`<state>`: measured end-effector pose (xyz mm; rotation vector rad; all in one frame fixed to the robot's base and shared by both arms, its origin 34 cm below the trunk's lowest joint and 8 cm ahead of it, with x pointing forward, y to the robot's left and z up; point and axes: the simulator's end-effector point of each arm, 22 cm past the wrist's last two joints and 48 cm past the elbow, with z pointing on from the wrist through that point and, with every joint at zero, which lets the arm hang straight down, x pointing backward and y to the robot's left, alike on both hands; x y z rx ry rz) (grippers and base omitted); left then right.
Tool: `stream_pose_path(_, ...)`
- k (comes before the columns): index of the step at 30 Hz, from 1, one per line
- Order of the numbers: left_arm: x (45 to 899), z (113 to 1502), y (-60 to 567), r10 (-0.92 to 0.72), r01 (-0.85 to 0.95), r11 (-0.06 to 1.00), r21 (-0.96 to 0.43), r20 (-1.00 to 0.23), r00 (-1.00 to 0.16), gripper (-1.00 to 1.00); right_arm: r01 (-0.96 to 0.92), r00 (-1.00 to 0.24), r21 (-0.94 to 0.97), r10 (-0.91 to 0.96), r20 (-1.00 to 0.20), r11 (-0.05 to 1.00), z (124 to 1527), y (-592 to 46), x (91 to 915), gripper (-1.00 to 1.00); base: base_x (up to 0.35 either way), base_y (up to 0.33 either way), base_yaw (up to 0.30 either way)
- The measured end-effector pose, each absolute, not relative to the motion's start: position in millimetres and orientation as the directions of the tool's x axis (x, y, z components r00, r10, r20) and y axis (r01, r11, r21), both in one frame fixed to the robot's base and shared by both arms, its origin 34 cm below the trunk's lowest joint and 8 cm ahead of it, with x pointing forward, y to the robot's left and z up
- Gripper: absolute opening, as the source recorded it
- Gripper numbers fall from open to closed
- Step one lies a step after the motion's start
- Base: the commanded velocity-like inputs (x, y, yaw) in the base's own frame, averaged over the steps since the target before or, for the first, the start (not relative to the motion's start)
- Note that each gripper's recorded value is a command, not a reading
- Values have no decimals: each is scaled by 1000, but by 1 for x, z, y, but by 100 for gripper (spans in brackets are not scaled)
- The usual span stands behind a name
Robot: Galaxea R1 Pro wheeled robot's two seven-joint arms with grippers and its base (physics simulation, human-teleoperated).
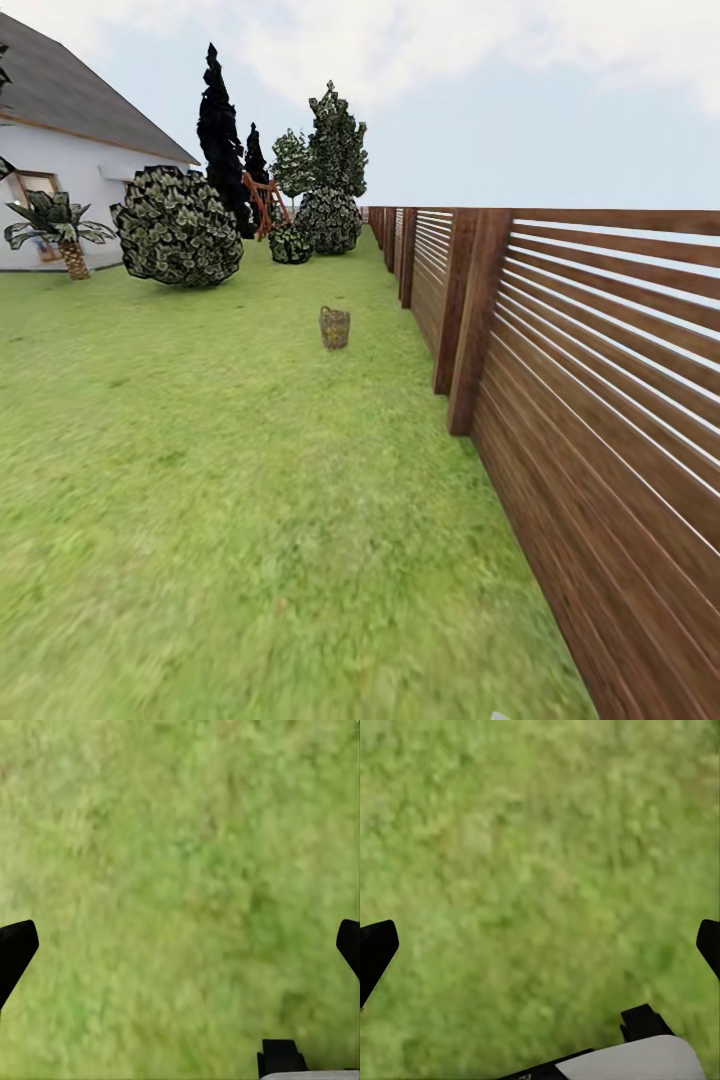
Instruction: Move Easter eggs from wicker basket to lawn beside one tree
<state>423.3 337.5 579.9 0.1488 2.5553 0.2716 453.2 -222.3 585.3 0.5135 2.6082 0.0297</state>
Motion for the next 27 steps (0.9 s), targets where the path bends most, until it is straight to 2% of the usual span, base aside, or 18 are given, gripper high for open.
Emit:
stream_pose_path(11, 424, 580, 338, 162, 48, 973, 224, -523, -837, 100, 352, -815, 111, 362, -452, 929, 585, -222, 453, 100, 260, 0, 129)
stream_pose_path(27, 424, 580, 338, 162, 48, 973, 224, -523, -837, 100, 352, -815, 111, 363, -453, 929, 585, -222, 453, 100, 260, 0, 7)
